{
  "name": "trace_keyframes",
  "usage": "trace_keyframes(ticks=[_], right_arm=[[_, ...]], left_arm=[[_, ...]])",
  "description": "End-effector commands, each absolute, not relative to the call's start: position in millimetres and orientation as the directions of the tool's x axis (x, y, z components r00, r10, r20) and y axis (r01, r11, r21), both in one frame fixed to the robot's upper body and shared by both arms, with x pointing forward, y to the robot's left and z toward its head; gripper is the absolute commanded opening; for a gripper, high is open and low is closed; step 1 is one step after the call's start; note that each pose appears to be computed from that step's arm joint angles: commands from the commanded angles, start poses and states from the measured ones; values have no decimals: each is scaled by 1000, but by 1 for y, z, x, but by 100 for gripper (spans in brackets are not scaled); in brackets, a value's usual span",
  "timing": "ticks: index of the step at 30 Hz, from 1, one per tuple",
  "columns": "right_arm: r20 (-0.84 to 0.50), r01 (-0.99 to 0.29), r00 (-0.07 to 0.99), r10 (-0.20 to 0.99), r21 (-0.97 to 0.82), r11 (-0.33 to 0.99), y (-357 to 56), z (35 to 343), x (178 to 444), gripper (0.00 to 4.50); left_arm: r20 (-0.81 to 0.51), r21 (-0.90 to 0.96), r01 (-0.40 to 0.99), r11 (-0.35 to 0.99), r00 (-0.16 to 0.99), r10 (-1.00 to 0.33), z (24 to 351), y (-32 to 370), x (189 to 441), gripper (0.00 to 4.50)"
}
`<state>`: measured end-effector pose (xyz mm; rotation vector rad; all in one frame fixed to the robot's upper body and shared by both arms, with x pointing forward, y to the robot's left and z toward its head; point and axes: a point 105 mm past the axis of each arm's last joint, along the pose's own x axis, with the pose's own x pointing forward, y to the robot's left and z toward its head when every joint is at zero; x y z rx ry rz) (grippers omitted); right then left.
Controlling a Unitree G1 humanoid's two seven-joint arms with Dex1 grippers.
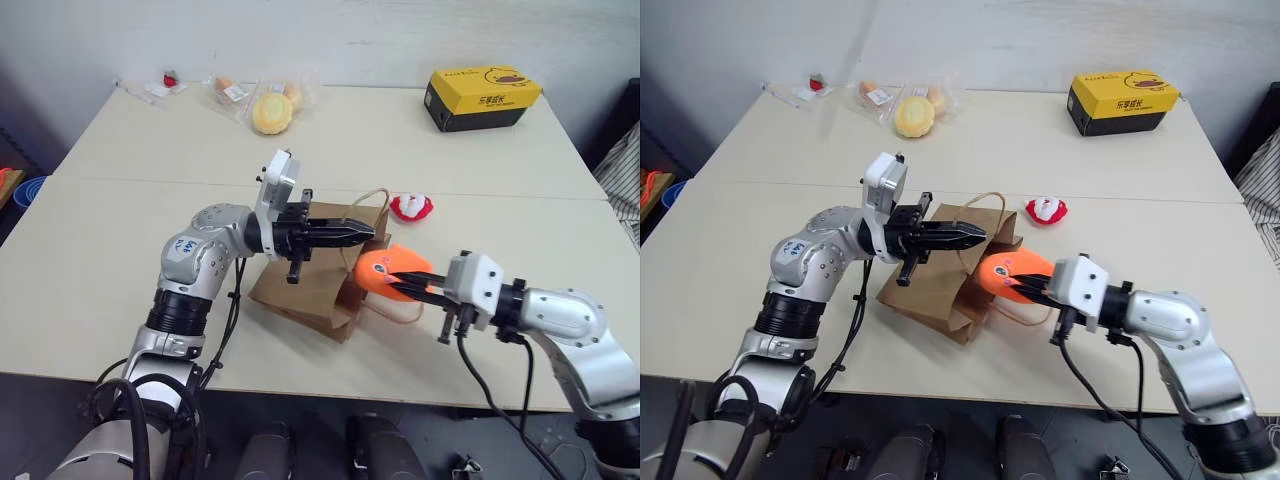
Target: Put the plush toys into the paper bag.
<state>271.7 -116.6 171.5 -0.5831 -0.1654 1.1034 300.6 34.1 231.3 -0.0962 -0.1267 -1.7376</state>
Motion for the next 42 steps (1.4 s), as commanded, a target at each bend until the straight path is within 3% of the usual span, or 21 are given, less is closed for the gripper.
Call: trace_keyframes(ticks=[1,8,14,21,27,30,38,42], right_arm=[[-158,-783,449,879,-543,303,-106,168,280,3],[-211,-769,372,904,-616,172,-78,162,302,3],[-218,-768,193,957,-640,9,-42,150,301,3],[-190,-767,115,975,-641,-34,-21,141,314,3],[-179,-814,134,975,-581,5,-17,132,324,3],[-163,-845,143,976,-534,35,-27,135,324,80],[2,-802,268,963,-554,224,-82,174,311,357],[36,-824,309,951,-488,286,-113,181,290,357]], left_arm=[[161,65,980,-190,-198,-967,240,34,295,0],[167,48,972,-231,-235,-957,243,33,294,0],[159,46,966,-256,-260,-952,242,35,291,0],[170,46,964,-263,-267,-949,241,38,291,0],[163,53,964,-260,-265,-950,239,39,291,0],[166,65,969,-236,-244,-955,240,42,293,0],[163,67,980,-186,-195,-967,236,52,296,0],[158,67,981,-181,-190,-969,233,53,295,0]])
